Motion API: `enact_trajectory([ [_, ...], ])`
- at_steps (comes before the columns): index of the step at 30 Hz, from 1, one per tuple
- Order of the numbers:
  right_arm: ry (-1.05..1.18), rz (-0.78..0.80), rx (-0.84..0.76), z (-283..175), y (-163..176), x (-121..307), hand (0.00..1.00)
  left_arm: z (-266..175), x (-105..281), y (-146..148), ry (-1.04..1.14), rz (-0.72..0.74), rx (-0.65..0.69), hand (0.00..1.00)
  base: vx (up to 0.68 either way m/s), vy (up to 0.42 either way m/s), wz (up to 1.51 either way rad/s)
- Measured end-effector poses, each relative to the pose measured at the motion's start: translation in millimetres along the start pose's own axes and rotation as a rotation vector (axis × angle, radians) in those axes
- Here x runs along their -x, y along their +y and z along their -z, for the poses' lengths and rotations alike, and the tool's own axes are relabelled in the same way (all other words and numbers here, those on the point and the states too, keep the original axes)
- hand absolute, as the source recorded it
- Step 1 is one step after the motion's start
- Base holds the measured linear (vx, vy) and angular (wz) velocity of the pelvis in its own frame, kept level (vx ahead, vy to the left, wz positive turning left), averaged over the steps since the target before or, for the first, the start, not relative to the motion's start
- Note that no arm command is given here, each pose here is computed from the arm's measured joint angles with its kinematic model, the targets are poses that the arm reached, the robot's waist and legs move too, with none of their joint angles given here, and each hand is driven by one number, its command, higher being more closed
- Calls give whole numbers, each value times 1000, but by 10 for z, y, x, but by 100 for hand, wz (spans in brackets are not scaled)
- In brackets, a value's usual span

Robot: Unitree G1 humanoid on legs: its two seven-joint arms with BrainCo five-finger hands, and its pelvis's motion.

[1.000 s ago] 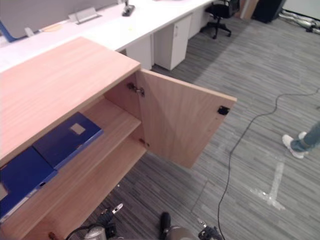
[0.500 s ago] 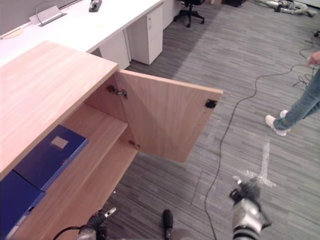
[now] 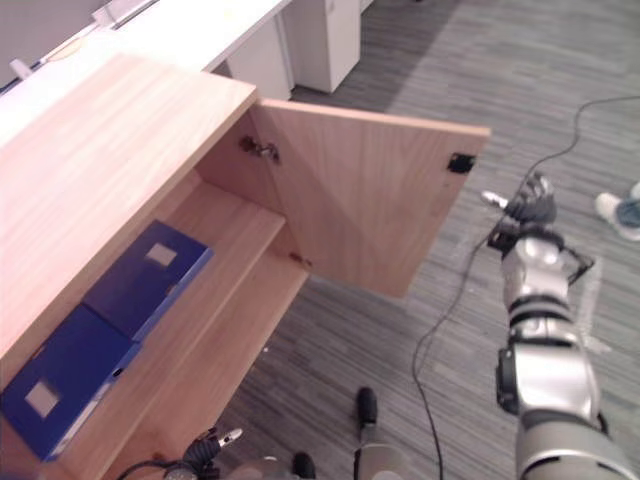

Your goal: Walk over to the cabinet, pick up the folder, carry it to the office cabinet, place the folder inside the office cabinet, then close the office cabinet door

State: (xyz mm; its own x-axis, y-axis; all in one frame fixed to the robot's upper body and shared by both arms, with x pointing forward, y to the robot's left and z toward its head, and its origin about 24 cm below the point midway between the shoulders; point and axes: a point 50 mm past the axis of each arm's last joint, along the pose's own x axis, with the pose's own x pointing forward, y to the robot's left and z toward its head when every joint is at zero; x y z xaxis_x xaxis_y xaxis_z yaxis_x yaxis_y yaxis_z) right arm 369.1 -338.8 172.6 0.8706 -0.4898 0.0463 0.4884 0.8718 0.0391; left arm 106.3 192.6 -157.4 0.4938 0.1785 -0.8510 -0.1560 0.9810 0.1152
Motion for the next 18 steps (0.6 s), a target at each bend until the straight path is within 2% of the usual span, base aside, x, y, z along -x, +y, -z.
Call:
enact_trajectory([
  [9, -127, -120, 39, -663, 417, -98, 0, 68, 36, -2, -3, -1, 58, 0, -8, -17, 5],
  [18, -174, -112, 167, -1019, 340, -125, 0, -66, 33, -46, -73, 10, 99, 0, 0, -3, 7],
])
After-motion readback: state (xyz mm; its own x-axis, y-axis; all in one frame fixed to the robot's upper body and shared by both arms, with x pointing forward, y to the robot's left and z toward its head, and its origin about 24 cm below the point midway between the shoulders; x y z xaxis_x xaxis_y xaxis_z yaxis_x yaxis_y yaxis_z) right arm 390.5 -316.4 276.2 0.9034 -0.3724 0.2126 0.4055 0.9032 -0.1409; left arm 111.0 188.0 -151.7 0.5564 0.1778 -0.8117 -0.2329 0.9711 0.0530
